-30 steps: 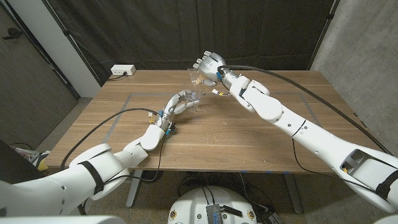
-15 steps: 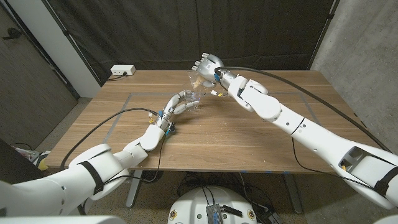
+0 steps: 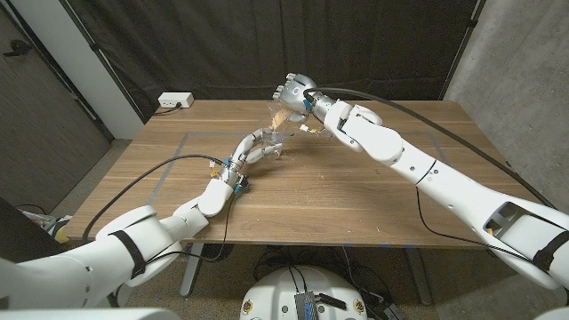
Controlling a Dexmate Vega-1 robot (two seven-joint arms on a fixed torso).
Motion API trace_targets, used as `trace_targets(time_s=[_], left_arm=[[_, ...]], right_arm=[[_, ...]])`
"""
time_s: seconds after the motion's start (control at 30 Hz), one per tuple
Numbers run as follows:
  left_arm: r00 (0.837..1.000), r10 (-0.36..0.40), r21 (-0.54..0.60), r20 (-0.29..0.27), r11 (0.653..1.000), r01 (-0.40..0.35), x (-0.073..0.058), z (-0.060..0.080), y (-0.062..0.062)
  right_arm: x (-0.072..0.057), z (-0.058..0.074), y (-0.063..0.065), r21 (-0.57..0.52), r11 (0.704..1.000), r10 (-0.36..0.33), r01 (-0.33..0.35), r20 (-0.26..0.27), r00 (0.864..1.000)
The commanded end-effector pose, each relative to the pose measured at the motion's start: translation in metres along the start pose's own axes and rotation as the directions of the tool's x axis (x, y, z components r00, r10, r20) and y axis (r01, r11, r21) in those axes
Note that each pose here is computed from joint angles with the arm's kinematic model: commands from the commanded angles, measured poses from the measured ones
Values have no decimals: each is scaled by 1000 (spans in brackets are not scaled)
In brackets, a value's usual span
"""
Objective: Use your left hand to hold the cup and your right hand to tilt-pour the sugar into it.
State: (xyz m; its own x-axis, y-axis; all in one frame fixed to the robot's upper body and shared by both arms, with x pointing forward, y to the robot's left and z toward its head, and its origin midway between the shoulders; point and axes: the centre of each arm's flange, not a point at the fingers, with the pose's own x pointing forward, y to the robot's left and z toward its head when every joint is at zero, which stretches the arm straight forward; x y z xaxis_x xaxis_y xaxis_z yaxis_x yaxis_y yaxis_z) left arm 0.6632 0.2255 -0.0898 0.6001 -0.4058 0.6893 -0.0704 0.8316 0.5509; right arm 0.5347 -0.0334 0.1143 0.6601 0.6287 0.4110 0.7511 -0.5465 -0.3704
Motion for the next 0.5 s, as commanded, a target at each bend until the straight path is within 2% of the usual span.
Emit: trace_targets(time_s=[0.03,0.5], left_arm=[[1000,-12,0,-1,1000,12,-9,-2,-4],[999,-11,3,-42,1000,11,-1,-8,-2]], right_arm=[[6,-6,0,-9,1000,28,-28,9,1000],[6,-9,3,-43,999,33,-33,11,999]])
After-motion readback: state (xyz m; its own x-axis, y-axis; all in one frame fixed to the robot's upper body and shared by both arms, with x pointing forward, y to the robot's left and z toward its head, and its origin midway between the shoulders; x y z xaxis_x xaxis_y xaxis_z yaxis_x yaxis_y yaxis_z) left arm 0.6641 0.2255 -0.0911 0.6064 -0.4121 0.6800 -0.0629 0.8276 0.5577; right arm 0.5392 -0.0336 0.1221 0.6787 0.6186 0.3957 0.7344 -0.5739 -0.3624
